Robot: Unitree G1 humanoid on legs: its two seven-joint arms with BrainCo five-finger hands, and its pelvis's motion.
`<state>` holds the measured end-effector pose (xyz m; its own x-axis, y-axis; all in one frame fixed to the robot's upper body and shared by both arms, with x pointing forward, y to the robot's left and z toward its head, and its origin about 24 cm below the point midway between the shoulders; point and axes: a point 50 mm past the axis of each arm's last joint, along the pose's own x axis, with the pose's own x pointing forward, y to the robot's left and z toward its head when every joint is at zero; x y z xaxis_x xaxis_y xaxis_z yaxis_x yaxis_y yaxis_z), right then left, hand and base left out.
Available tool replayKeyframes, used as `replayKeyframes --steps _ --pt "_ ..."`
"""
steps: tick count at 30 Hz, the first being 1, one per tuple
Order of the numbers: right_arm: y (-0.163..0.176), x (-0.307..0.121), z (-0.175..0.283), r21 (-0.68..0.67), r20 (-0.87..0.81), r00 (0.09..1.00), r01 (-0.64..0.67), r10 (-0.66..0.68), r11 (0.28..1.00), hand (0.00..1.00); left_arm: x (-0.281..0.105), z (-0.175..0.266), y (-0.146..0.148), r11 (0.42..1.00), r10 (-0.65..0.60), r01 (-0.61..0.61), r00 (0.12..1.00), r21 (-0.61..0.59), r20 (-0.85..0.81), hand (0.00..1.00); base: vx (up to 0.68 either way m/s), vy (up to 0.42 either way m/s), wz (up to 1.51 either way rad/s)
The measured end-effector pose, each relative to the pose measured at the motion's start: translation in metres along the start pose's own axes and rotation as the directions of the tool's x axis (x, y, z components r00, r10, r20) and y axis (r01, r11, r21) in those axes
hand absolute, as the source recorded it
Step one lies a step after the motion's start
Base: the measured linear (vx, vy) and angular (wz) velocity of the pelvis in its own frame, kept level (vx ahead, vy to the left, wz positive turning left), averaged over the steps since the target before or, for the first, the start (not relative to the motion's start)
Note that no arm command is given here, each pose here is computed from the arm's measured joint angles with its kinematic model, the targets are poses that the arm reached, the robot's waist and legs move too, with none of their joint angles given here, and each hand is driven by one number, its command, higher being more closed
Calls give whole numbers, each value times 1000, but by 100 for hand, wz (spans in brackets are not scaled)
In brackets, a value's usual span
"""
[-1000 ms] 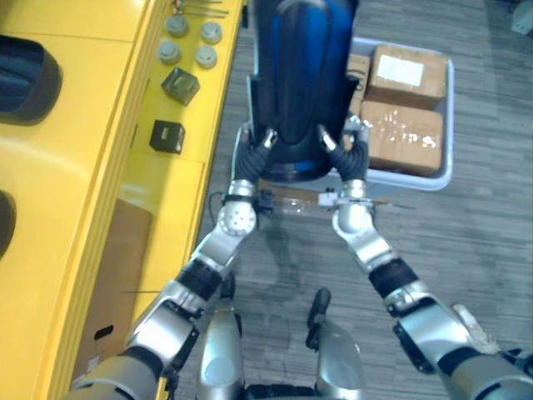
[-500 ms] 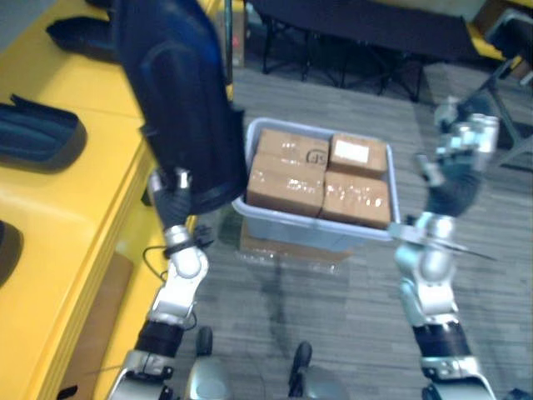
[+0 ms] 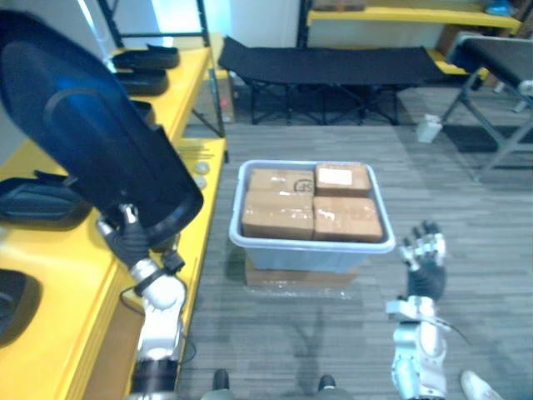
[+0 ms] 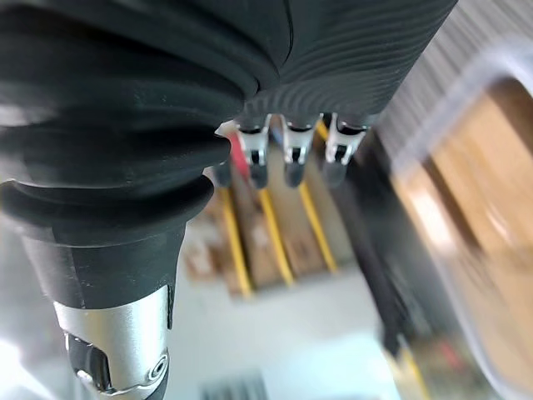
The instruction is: Walk over and take plastic housings, then place them on the shelf
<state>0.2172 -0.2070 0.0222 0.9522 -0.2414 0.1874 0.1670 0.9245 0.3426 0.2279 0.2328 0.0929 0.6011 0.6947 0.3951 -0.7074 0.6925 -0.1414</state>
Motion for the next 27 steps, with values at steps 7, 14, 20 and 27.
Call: replayKeyframes --steps 7,14,20,27 --pt "66 21 -16 -4 -29 976 -216 216 976 0 -3 17 86 972 201 -207 978 113 57 100 0 -45 86" --pt "96 42 -12 -51 14 975 -222 223 974 0 -26 29 149 919 356 -360 933 160 52 100 22 -13 58" --pt "93 42 -18 -81 -54 977 -208 204 975 0 -34 33 166 911 375 -379 925 163 55 100 -37 -14 24" --pt "68 28 -25 -191 -108 987 -138 119 972 0 -35 35 161 943 327 -328 945 54 24 100 -65 7 65"
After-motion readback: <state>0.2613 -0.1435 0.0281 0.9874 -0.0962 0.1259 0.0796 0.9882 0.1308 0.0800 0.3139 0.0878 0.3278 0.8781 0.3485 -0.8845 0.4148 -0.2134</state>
